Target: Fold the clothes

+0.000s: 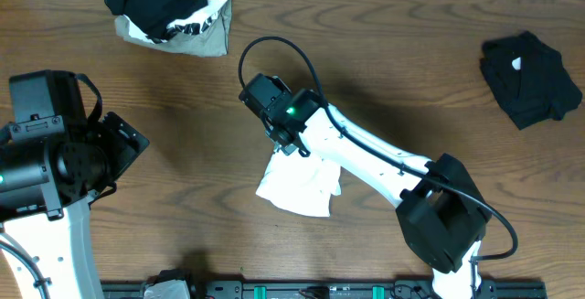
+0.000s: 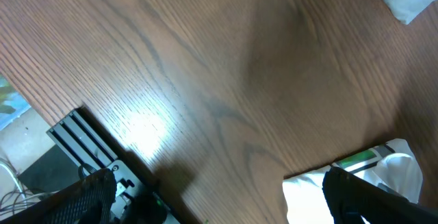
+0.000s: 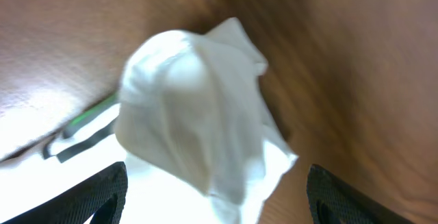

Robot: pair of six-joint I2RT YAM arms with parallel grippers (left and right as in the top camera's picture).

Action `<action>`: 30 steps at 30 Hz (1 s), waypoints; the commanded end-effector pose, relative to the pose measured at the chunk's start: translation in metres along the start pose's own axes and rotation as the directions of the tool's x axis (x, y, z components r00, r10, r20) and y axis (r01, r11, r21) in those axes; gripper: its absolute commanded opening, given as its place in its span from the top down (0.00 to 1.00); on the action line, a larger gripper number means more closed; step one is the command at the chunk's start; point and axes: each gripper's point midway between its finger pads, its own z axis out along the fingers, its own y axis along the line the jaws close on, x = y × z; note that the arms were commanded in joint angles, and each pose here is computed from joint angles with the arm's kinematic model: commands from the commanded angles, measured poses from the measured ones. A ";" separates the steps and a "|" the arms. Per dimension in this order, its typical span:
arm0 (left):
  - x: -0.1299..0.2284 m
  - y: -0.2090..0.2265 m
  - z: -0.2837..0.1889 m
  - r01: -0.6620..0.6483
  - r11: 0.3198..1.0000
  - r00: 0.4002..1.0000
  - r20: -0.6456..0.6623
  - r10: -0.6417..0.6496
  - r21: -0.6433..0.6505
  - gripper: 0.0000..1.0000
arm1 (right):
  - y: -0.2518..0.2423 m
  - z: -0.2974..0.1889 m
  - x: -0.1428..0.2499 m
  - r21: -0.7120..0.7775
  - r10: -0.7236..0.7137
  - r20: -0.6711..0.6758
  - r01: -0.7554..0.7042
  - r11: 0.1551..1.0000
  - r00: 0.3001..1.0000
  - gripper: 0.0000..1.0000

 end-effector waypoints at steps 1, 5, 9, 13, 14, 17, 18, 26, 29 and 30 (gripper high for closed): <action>-0.001 0.004 0.002 -0.010 1.000 1.000 0.002 0.010 -0.021 0.02 | 0.010 0.012 0.014 -0.068 0.008 -0.046 -0.012 0.998 0.999 0.18; -0.001 0.004 0.002 -0.013 1.000 1.000 0.001 0.013 -0.022 0.02 | 0.010 0.023 0.026 -0.071 0.009 -0.071 -0.014 0.997 0.997 0.18; -0.001 0.004 0.002 -0.013 1.000 1.000 0.001 0.013 -0.022 0.02 | 0.005 0.028 0.030 -0.066 0.022 -0.082 -0.027 0.997 0.996 0.18; -0.001 0.004 0.002 -0.013 1.000 1.000 0.001 0.013 -0.022 0.02 | -0.005 0.032 0.028 -0.055 0.068 -0.079 -0.073 0.996 0.995 0.23; -0.001 0.004 0.002 -0.013 1.000 1.000 0.001 0.013 -0.022 0.02 | -0.007 0.032 0.027 -0.052 0.084 -0.079 -0.088 0.995 0.993 0.26; -0.001 0.004 0.002 -0.013 1.000 1.000 0.002 0.013 -0.022 0.02 | -0.014 0.035 0.025 -0.046 0.127 -0.075 -0.131 0.990 0.989 0.35; -0.001 0.004 0.002 -0.013 1.000 1.000 0.002 0.013 -0.022 0.02 | -0.016 0.035 0.025 -0.046 0.134 -0.075 -0.137 0.989 0.988 0.37; -0.001 0.004 0.002 -0.013 1.000 1.000 0.001 0.013 -0.022 0.02 | -0.027 0.039 0.027 -0.030 0.220 -0.084 -0.223 0.974 0.972 0.65; -0.001 0.004 0.002 -0.013 1.000 1.000 0.001 0.013 -0.022 0.02 | -0.031 0.040 0.027 -0.025 0.232 -0.087 -0.235 0.972 0.969 0.78; -0.001 0.004 0.002 -0.013 1.000 1.000 0.001 0.013 -0.022 0.02 | -0.033 0.040 0.028 -0.024 0.235 -0.089 -0.238 0.971 0.968 0.79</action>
